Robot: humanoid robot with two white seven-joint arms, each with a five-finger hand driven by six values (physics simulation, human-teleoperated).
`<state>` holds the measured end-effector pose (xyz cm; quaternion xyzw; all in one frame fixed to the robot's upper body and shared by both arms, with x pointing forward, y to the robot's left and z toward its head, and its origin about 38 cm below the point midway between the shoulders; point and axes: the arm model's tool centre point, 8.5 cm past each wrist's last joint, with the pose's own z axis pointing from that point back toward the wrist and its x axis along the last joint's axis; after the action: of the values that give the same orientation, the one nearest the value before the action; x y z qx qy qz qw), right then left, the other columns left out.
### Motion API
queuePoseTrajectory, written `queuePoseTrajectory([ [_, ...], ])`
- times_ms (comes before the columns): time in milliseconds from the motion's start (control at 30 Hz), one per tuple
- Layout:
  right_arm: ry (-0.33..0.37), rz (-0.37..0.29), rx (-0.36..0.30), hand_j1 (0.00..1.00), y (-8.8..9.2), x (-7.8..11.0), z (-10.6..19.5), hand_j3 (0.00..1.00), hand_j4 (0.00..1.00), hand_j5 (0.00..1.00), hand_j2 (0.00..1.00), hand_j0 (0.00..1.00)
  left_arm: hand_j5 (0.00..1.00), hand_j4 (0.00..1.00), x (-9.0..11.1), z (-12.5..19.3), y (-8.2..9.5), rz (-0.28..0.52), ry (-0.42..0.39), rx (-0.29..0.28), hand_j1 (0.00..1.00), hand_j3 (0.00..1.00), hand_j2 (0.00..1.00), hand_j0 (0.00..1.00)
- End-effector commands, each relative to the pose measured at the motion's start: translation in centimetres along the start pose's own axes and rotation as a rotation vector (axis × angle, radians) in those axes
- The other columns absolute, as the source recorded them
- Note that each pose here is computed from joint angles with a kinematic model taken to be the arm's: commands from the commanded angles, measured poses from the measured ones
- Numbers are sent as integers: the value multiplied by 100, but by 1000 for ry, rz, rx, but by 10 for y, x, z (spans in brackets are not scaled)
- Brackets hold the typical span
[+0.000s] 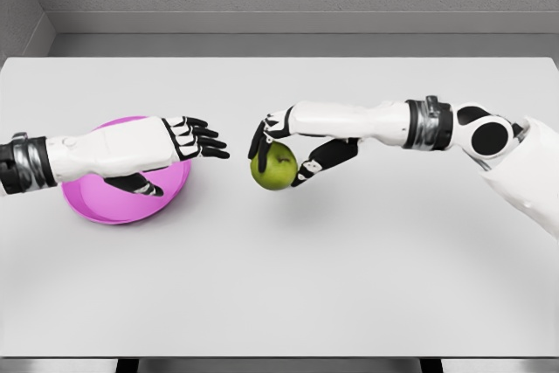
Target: Put the apple on the plate with both arms
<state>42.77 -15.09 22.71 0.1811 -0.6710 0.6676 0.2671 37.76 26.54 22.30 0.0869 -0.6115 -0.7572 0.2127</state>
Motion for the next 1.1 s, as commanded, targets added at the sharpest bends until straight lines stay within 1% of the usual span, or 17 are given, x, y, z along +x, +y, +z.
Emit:
queuePoseTrajectory([
  [0,41,-45,-30,51,1,-19,3,51,51,51,51,51,100,100,0,0,1,4,1,5,100,100,100,100],
  [133,116,-66,-79,53,-6,-38,25,53,53,53,53,53,100,100,0,0,1,4,1,4,100,100,100,100],
  [200,150,-49,-58,68,-4,-43,28,68,68,68,68,68,100,100,0,0,1,4,1,4,100,100,100,100],
  [233,163,-29,-39,86,-2,-44,28,86,86,86,86,86,100,100,0,0,1,4,1,4,100,100,100,100],
  [267,166,-20,-25,90,0,-44,26,90,90,90,90,90,100,100,0,0,1,4,1,4,100,100,100,100],
  [400,172,3,7,98,5,-43,23,98,98,98,98,98,100,100,0,0,1,4,1,4,100,100,100,100],
  [467,179,4,-4,100,3,-43,28,100,100,100,100,100,100,100,0,0,1,4,1,4,100,100,100,100],
  [500,210,17,-28,100,-6,-44,45,100,100,100,100,100,100,100,0,0,1,3,1,3,100,100,100,100],
  [567,249,43,-146,100,-30,-41,79,100,100,100,100,100,100,100,0,0,1,4,1,4,100,100,100,100],
  [600,290,52,-216,100,-39,-40,109,100,100,100,100,100,100,100,0,0,1,4,1,4,100,100,100,100],
  [667,344,63,-330,100,-48,-36,152,100,100,100,100,100,100,100,0,-1,0,6,-3,3,100,100,100,100],
  [700,355,61,-376,100,-49,-34,165,100,100,100,100,100,100,100,6,-20,4,-3,-44,-2,100,100,100,100],
  [733,358,58,-379,100,-47,-35,167,100,100,100,100,100,100,100,13,-38,5,-12,-90,-38,100,100,100,100],
  [800,381,55,-371,100,-43,-35,176,100,100,100,100,100,100,100,16,-84,19,-23,-156,-37,100,100,100,100],
  [900,383,53,-360,100,-39,-35,176,100,100,100,100,100,100,100,12,-132,16,8,-186,-89,100,100,100,100],
  [967,394,50,-343,100,-34,-37,175,100,100,100,100,100,100,100,20,-149,18,-40,-199,-101,100,100,100,100],
  [1067,422,63,-303,100,-28,-40,174,100,100,100,100,100,100,100,5,-158,11,-74,-142,-145,100,100,100,100],
])
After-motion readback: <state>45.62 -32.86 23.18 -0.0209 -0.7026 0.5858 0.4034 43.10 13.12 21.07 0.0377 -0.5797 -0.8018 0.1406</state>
